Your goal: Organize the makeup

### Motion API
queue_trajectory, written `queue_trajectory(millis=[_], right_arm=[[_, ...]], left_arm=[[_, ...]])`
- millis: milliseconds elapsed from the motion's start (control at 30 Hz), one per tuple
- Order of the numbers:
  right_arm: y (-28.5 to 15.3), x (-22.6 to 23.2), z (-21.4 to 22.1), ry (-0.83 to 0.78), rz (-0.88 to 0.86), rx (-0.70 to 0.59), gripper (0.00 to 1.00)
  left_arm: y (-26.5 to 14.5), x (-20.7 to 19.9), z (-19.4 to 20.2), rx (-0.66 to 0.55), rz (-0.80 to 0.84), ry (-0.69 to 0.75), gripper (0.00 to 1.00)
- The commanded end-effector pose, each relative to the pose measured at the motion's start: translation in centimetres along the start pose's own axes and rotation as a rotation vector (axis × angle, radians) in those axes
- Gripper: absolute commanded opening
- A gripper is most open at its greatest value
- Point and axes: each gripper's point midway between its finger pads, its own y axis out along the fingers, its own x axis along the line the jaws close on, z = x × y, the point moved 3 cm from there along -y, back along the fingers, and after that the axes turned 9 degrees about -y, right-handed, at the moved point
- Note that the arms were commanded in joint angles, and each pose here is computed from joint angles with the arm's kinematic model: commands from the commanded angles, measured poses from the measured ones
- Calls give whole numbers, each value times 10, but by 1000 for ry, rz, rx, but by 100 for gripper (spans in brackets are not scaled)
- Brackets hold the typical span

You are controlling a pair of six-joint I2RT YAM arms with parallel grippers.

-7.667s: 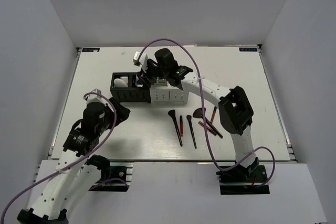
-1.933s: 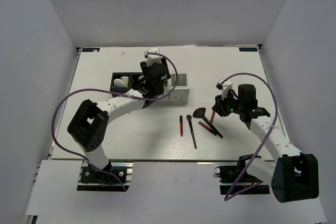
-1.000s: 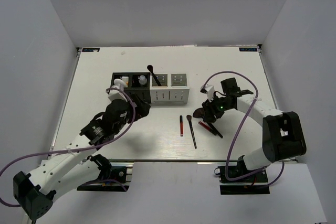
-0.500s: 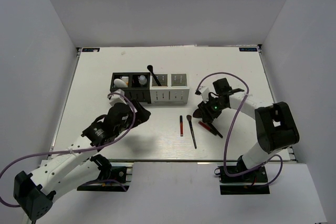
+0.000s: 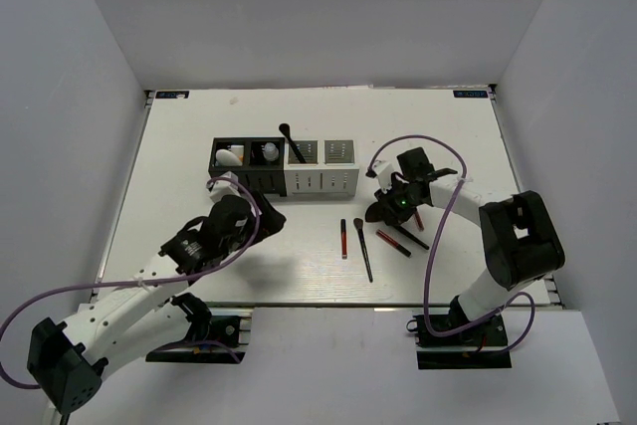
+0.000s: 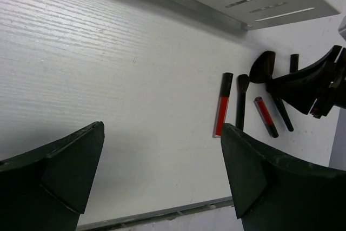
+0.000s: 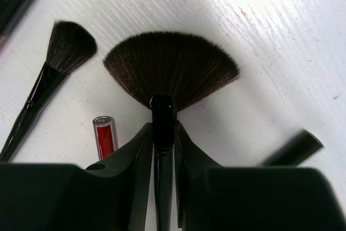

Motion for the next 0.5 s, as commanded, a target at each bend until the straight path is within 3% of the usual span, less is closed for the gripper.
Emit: queue_trajectory(millis=[0,133,267,367,467], right_arm=[[6,9,-1,21,-56,-5,11],[-13,36,-23,36,-236,-114,4],[-41,47,-46,-2,-297,-221,1],[-58,40,-56,-26,-250,-264,0],[-73,18,-57,-9,-98,-268,0]], left_arm=[[1,-6,1,13,15,1,98],[4,-9,2,20,14,8,98],[4,-9,2,21,16,11,98],[5,-10,3,26,19,7,98],[5,-11,3,27,25,5,98]])
